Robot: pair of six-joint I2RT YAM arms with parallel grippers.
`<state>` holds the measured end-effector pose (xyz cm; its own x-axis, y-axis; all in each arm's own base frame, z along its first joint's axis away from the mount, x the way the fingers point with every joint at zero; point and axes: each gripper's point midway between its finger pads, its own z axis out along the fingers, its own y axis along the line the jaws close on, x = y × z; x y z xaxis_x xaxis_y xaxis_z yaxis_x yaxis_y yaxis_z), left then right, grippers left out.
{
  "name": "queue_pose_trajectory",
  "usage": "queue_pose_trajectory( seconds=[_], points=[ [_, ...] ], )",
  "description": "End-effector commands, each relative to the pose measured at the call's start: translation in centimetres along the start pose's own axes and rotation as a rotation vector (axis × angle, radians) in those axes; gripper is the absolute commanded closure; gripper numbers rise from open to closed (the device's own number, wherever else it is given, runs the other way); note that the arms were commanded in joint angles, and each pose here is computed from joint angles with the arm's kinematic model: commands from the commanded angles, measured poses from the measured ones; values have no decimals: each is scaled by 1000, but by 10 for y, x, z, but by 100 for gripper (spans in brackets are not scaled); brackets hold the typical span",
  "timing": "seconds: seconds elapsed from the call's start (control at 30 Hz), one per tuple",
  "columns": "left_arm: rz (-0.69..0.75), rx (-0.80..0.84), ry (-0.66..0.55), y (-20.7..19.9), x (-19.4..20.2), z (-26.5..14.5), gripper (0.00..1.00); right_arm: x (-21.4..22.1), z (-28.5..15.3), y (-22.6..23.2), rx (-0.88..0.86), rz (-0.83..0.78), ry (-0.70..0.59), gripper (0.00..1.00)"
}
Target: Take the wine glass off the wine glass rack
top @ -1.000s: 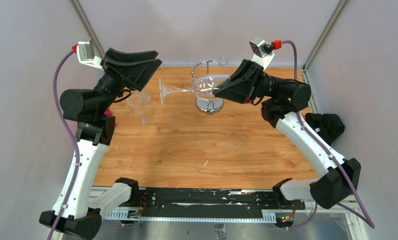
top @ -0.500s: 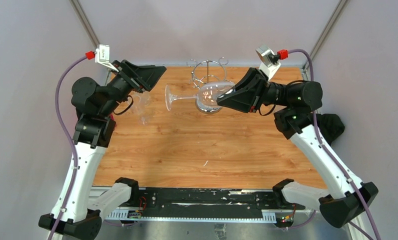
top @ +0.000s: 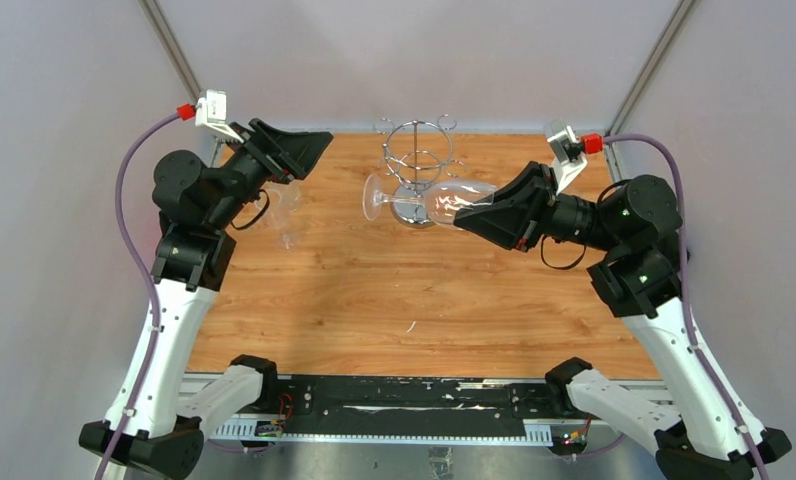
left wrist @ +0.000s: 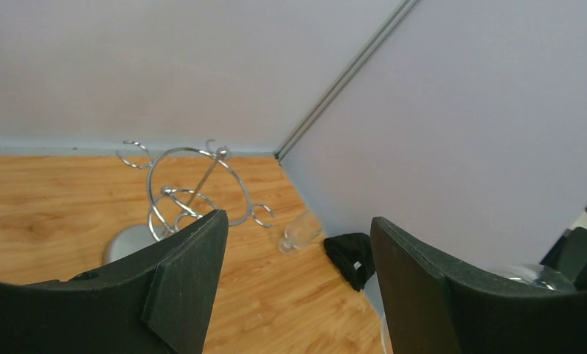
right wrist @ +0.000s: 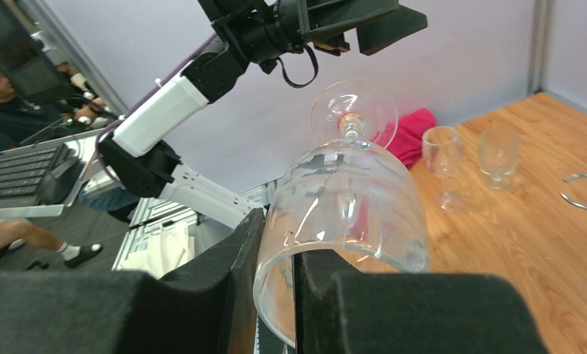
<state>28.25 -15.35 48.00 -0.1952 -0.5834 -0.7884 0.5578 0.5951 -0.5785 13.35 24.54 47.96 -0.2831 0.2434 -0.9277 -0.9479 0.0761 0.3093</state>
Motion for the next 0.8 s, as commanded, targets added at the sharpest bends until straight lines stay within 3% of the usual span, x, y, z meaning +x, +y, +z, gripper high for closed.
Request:
queue_pose_trajectory(
  seconds=[0.0,0.43,0.77],
  points=[
    [47,-59,16,16,4,5,24,-11,-12,-3,129,-86,-19,100],
    [93,-125,32,25,5,-5,24,-10,-13,-32,263,-106,30,100],
    [164,-197,33,33,-12,4,23,-27,-19,-76,487,-178,67,100]
  ],
)
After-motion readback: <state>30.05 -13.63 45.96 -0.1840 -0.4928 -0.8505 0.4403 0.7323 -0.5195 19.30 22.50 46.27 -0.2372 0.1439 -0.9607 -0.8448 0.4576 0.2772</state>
